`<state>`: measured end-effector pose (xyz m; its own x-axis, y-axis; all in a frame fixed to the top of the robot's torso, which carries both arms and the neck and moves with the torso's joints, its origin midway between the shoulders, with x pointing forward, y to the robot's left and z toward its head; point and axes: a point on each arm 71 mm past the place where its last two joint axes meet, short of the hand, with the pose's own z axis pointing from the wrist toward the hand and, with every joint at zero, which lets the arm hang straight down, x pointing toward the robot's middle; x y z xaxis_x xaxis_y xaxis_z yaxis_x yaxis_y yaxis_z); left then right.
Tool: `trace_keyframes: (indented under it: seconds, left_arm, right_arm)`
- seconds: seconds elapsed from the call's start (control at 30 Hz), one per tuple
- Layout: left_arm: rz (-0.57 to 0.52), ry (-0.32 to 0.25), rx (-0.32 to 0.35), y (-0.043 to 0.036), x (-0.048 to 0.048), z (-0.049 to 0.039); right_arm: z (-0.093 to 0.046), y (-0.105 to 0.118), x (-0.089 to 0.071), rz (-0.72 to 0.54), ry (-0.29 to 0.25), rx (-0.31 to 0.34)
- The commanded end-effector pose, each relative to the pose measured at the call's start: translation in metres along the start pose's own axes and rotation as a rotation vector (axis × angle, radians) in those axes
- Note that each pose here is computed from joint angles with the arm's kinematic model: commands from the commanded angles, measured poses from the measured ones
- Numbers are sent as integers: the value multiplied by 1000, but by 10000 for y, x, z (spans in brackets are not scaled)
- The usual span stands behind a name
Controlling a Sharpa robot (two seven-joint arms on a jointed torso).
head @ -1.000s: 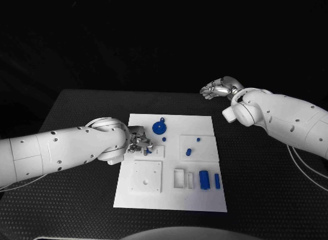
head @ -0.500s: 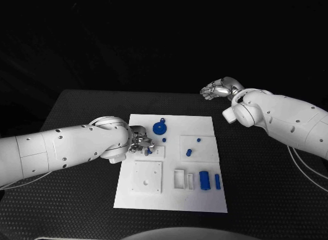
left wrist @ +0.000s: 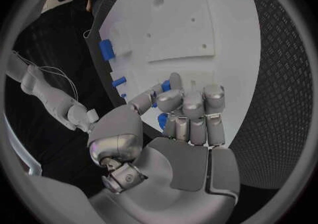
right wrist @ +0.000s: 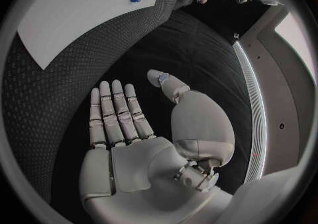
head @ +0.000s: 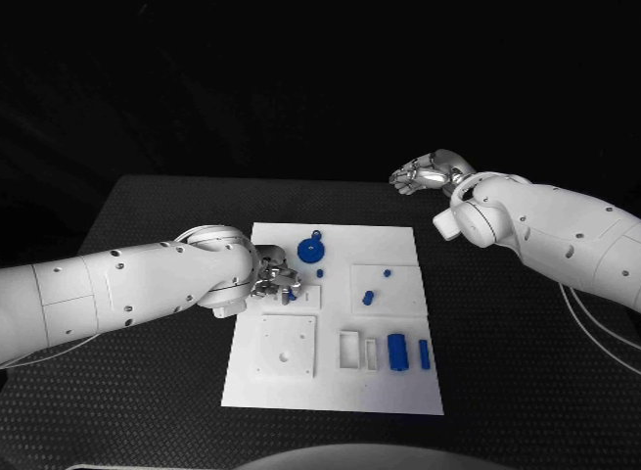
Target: Assemble the parts on the task board
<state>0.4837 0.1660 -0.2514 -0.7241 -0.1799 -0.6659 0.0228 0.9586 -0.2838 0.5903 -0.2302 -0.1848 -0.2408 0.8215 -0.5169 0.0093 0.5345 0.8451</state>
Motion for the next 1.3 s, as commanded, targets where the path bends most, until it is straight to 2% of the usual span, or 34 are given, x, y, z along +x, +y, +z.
trace_keyframes:
  seconds: [0.03, 0.77, 1.17, 1.3]
  left_arm:
    - [8, 33, 22, -51, 70, 11]
    - [-7, 2, 12, 0, 36, 7]
    - [-12, -9, 8, 53, 25, -16]
    - [-16, 17, 13, 56, 24, -43]
  right_arm:
    - [-1, 10, 18, -3, 15, -7]
    - [-3, 4, 12, -3, 14, -4]
    - [-6, -5, 4, -3, 11, -3]
    - [-7, -13, 2, -3, 11, -2]
